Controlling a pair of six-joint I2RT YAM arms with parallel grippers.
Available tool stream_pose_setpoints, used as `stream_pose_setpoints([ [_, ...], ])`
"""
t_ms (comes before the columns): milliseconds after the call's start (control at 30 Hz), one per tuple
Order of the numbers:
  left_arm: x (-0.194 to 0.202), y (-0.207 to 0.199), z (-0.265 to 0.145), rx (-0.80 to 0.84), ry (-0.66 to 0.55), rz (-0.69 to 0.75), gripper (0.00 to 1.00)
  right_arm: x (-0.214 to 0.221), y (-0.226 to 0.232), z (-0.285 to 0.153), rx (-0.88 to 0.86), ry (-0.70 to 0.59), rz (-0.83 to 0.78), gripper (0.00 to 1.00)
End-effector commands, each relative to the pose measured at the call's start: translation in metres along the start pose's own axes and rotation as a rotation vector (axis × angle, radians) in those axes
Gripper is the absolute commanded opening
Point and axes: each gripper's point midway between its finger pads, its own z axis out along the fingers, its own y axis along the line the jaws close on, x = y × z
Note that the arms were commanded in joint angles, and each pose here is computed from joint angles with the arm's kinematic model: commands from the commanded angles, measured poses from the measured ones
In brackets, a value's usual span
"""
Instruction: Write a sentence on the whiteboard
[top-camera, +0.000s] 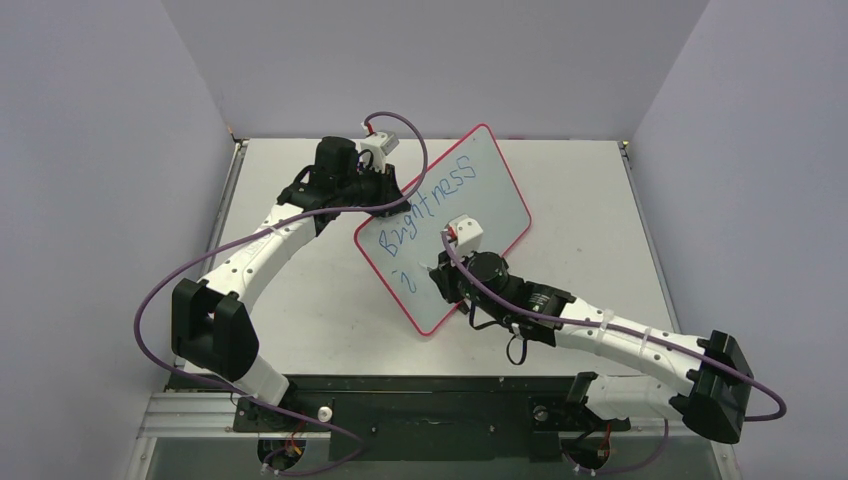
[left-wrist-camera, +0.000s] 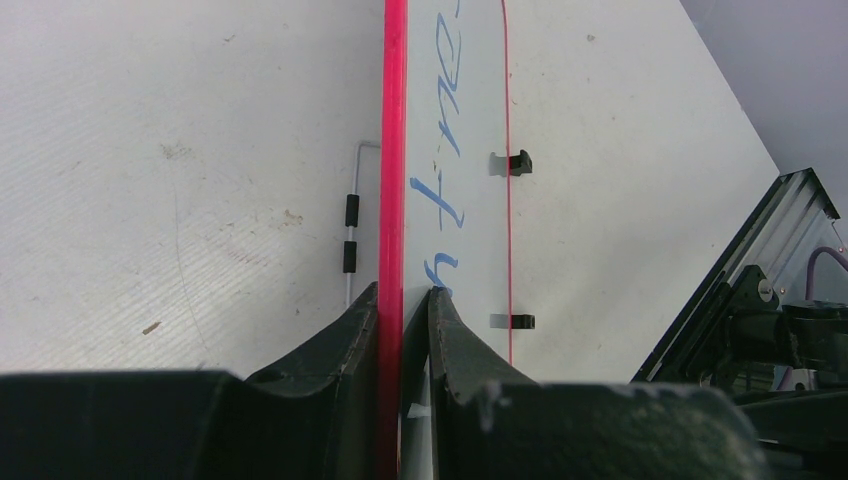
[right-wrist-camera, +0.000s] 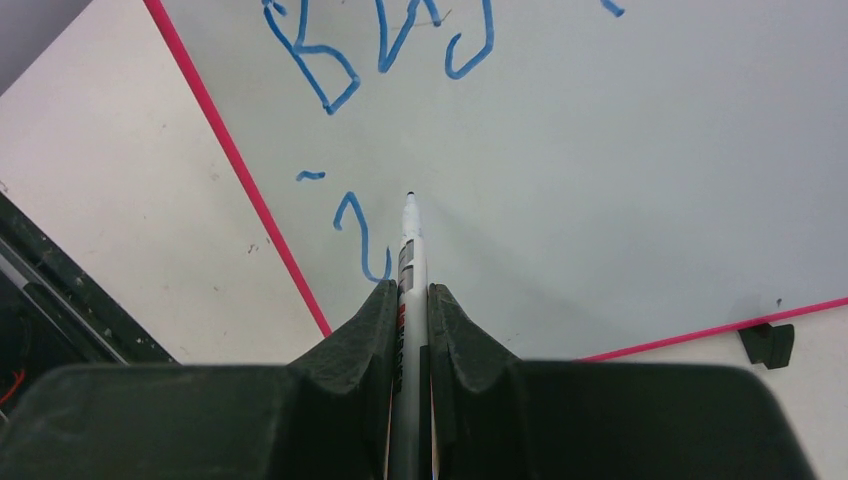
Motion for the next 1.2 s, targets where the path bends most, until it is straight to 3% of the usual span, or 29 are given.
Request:
stream_pose_setpoints([
  [0, -0.05, 0.02, -0.018, -0.136, -0.17, 0.162, 0.0, -0.003, 0.016, 0.007, -0.074, -0.018, 0.012, 0.0],
  [533, -0.05, 0.017, -0.019, -0.13, -0.173, 0.168, 0.0, 0.0, 0.021, 0.028, -0.075, 0.009, -0.006, 0.0],
  [1167, -0.052, 0.015, -0.021, -0.127, -0.18, 0.174, 0.0, 0.043, 0.007, 0.019, -0.041, 0.086, 0.016, 0.0],
])
